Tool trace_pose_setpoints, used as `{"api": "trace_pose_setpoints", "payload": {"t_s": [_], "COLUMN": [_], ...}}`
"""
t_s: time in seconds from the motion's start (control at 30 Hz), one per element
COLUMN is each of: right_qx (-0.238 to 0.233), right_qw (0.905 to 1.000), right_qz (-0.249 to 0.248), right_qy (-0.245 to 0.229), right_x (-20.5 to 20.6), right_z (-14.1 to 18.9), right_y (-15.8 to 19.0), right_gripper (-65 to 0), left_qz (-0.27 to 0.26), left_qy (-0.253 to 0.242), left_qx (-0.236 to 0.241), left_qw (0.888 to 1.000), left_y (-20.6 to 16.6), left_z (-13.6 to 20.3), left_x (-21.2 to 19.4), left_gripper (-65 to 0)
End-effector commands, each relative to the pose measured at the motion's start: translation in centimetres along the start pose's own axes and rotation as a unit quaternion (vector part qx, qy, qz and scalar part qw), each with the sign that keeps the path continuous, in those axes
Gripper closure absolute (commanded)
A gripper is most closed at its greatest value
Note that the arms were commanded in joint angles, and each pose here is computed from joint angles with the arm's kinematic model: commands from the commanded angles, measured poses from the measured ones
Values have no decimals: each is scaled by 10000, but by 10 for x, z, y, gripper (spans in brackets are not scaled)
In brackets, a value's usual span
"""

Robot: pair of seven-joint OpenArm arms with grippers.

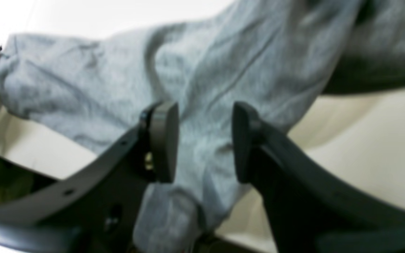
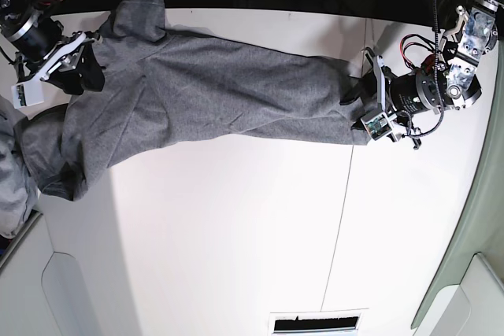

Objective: Layout the t-shirt on the table in an organized manner, then fold the t-shirt properly
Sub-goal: 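Move the left gripper holding the shirt end toward the right gripper, then release with the left gripper and lift it away from the folded shirt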

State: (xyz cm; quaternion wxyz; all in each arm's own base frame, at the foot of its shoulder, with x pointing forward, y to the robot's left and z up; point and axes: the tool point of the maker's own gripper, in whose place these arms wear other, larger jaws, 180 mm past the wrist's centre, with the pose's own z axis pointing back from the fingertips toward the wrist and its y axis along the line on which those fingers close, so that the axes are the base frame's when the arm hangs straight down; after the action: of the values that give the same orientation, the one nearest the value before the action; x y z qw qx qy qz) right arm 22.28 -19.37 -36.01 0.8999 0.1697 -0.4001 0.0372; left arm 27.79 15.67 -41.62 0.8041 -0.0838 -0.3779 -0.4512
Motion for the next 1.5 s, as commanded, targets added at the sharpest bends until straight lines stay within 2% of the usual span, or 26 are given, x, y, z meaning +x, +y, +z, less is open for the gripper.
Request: {"api": "trace_pose_setpoints", "payload": {"t_s": [0.0, 0.13, 0.17, 0.3, 0.37, 0.53, 0.7, 0.87, 1.03, 1.17, 1.23, 1.47], "right_qx": [129, 675, 858, 1368, 1569, 2192, 2372, 2599, 2674, 2458, 2322, 1532], "right_qw": [9994, 9967, 9952, 9872, 9828, 9696, 9599, 9468, 9338, 9303, 9313, 9453], "right_qz": [62, 195, 258, 773, 918, 942, 1479, 1820, 2093, 2333, 2420, 2607], "right_qy": [-309, -400, -384, -275, -315, -544, -217, 536, 1128, 1405, 1418, 1222], "right_x": [19, 33, 35, 39, 48, 88, 98, 65, 24, 3, -2, 9], "right_z": [-1, -25, -35, -85, -111, -157, -194, -221, -228, -235, -239, -250], "right_y": [5, 38, 50, 98, 120, 181, 227, 256, 261, 246, 234, 180], "right_gripper": [-255, -255, -255, -254, -226, 0, 0, 0, 0, 0, 0, 0], "left_qz": [-190, -268, -266, -111, -88, -199, -113, -29, 29, 158, 155, 286], "left_qy": [-102, 118, 191, 199, 165, 67, 164, 179, 201, 196, 254, 419], "left_qx": [120, 142, 145, 102, 37, -179, -344, -478, -621, -779, -831, -1075], "left_qw": [9997, 9995, 9994, 9997, 9998, 9996, 9992, 9987, 9979, 9966, 9961, 9929], "left_y": [13, 14, 15, 19, 17, -4, -22, -35, -51, -66, -72, -97], "left_z": [5, 6, 7, 16, 24, 36, 38, 40, 44, 47, 49, 56], "left_x": [9, 0, -2, 2, 9, 20, 9, 5, 2, 0, -1, -12], "left_gripper": [-260, -29, 0, 0, 0, 0, 0, 0, 0, 0, 0, 0]}}
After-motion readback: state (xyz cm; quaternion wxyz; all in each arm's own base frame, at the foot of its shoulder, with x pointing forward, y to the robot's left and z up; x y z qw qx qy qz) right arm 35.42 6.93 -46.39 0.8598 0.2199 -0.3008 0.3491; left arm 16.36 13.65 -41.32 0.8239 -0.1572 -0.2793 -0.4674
